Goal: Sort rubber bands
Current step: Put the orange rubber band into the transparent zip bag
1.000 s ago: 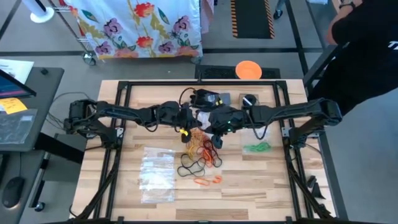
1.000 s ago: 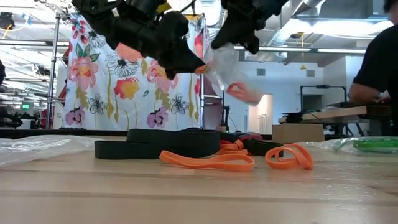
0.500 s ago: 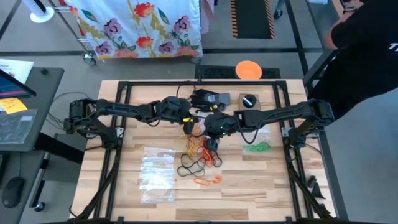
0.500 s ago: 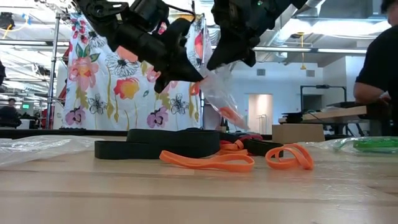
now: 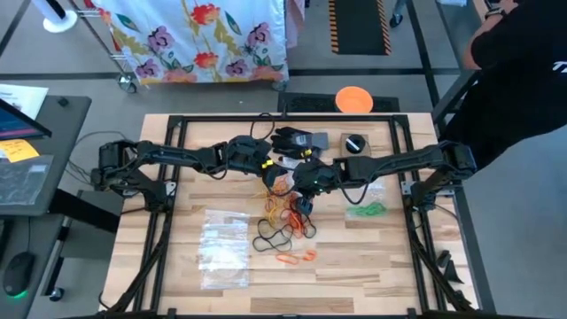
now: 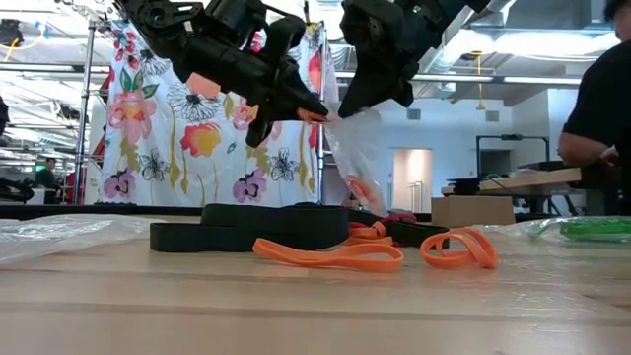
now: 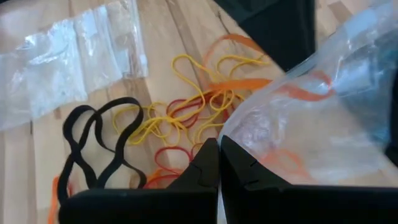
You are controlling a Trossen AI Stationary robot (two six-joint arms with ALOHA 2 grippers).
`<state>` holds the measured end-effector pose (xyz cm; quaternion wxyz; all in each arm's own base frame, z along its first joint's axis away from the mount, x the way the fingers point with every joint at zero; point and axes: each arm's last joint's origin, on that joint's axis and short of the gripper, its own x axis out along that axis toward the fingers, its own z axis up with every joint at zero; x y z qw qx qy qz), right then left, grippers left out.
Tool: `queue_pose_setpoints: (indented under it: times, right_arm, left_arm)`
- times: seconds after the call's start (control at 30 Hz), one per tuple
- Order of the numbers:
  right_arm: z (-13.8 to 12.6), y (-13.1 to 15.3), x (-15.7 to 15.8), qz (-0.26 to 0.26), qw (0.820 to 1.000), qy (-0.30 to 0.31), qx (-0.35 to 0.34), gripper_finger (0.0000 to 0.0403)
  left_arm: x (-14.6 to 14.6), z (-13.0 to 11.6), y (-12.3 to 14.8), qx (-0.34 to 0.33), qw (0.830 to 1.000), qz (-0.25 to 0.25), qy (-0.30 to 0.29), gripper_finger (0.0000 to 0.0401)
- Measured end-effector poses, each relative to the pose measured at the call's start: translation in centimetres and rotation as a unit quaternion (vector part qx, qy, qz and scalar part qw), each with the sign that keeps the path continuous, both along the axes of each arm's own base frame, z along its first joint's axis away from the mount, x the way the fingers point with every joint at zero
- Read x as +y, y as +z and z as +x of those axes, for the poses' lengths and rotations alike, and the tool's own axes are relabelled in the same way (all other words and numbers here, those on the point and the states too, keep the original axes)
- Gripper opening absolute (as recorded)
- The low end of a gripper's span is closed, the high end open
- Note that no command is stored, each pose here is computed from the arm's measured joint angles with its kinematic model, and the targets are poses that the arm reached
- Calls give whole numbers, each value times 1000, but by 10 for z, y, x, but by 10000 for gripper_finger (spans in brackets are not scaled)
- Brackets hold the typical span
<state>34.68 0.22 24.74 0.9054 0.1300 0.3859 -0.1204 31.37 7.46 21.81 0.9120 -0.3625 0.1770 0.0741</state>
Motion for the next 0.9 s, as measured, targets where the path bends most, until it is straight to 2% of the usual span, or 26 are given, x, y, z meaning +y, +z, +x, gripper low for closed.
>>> queue_pose_setpoints:
  times: [0.27,0.57,0.77,0.9]
  right_arm:
    - [0,0,-2,0,1000,-3,3,0]
    - [-1,-1,-2,32,999,17,5,0]
    - [-6,4,-8,47,999,21,8,0]
    - [-13,17,-15,64,997,30,-7,0]
  left_arm:
    - [0,0,1,-5,1000,13,-20,78]
    - [11,-3,4,-26,998,17,-49,83]
    - [11,-12,23,-70,989,35,-122,83]
    - [8,-26,43,-92,983,62,-144,83]
